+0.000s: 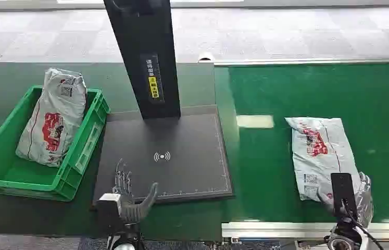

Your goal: Moved the parcel from conveyor to table for the left to box.

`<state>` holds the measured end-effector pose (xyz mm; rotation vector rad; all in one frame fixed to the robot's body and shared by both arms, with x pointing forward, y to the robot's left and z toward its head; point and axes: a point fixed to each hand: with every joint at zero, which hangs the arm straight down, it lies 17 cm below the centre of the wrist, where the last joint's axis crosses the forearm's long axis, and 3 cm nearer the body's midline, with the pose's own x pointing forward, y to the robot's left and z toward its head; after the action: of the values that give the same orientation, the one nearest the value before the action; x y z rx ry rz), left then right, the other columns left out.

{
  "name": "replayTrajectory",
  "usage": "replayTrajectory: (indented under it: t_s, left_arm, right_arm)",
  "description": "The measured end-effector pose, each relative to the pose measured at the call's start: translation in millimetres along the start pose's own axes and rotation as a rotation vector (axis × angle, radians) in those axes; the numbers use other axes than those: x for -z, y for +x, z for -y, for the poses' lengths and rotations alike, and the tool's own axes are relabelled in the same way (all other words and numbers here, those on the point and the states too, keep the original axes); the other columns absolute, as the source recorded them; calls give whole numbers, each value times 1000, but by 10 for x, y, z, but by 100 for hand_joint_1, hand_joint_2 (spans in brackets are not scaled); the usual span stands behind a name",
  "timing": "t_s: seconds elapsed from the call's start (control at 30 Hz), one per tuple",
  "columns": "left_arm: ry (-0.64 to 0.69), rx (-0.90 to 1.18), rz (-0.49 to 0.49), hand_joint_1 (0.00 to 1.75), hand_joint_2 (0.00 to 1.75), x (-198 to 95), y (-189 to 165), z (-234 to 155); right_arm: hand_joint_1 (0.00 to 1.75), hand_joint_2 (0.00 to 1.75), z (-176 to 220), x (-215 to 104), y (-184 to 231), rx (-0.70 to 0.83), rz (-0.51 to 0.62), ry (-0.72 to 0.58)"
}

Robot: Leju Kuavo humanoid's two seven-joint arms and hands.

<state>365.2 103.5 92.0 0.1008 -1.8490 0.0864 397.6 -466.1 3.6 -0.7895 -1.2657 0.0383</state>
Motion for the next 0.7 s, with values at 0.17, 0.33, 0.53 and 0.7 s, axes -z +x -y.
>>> replayTrajectory:
  t_s: [0.17, 0.33, 0.53, 0.7]
  left_arm:
    - [-16, -9, 2, 0, 175, -4, 9, 35]
    - [-18, 5, 13, 0, 175, 0, 29, 45]
    - [-11, 33, 31, 0, 175, 17, 60, 32]
    - [11, 52, 47, 0, 175, 49, 102, -11]
  right_arm:
    - [0, 175, 248, 197, -732, 78, -222, 11]
    - [0, 175, 277, 281, -999, 105, -328, 10]
    - [175, 175, 190, 351, -1053, 124, -393, 33]
    - [175, 175, -39, 422, -882, 109, -387, 66]
